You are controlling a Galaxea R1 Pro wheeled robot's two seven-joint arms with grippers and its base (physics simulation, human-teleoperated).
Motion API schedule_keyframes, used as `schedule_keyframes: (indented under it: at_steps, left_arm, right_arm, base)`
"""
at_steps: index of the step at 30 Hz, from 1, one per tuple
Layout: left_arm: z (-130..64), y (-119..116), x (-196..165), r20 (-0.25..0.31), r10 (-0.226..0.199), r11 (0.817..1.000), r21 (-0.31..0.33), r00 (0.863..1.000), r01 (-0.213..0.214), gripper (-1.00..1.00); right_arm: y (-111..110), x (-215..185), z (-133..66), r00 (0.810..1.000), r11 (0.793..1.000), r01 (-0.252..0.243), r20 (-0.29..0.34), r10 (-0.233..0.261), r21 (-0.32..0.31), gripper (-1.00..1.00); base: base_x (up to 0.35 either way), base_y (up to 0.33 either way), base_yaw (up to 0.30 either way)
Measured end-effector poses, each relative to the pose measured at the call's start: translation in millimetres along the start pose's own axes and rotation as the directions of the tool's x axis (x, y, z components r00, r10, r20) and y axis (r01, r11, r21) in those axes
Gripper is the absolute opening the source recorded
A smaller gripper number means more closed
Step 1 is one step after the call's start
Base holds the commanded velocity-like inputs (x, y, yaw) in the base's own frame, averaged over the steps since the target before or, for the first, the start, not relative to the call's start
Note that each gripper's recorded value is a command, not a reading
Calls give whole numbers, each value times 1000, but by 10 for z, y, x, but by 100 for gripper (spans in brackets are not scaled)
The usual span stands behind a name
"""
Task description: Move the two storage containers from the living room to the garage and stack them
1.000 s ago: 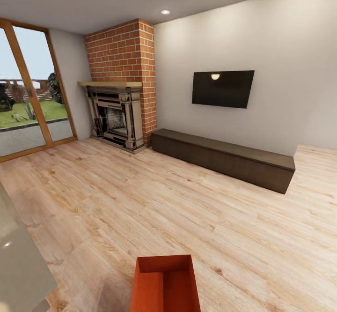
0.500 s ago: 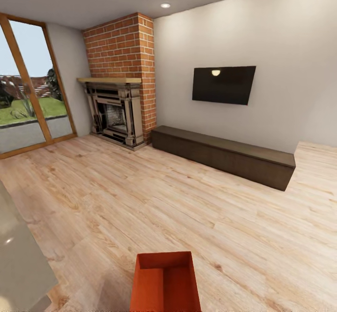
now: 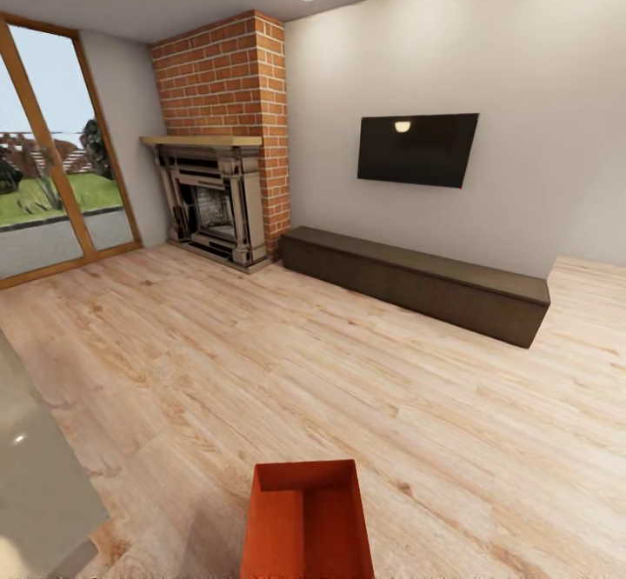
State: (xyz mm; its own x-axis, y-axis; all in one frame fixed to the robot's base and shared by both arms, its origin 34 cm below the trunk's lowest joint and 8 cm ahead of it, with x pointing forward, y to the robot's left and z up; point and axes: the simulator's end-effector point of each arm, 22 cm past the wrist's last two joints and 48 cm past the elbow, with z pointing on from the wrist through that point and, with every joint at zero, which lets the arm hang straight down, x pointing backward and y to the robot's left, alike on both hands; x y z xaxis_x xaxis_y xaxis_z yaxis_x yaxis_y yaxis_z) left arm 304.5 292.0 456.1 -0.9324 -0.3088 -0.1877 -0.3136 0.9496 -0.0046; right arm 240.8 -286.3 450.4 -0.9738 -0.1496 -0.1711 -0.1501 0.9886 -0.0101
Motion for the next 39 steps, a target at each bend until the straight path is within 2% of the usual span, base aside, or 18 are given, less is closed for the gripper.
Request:
schedule_keyframes:
  at_steps: [39]
  left_arm:
    - [52, 75, 246, -61, 3, 1000, -19, 998, -4, 100]
  right_arm:
    - [55, 258, 13, 998, 1000, -1, -64, 0, -14, 100]
  base:
    - [0, 0, 0]
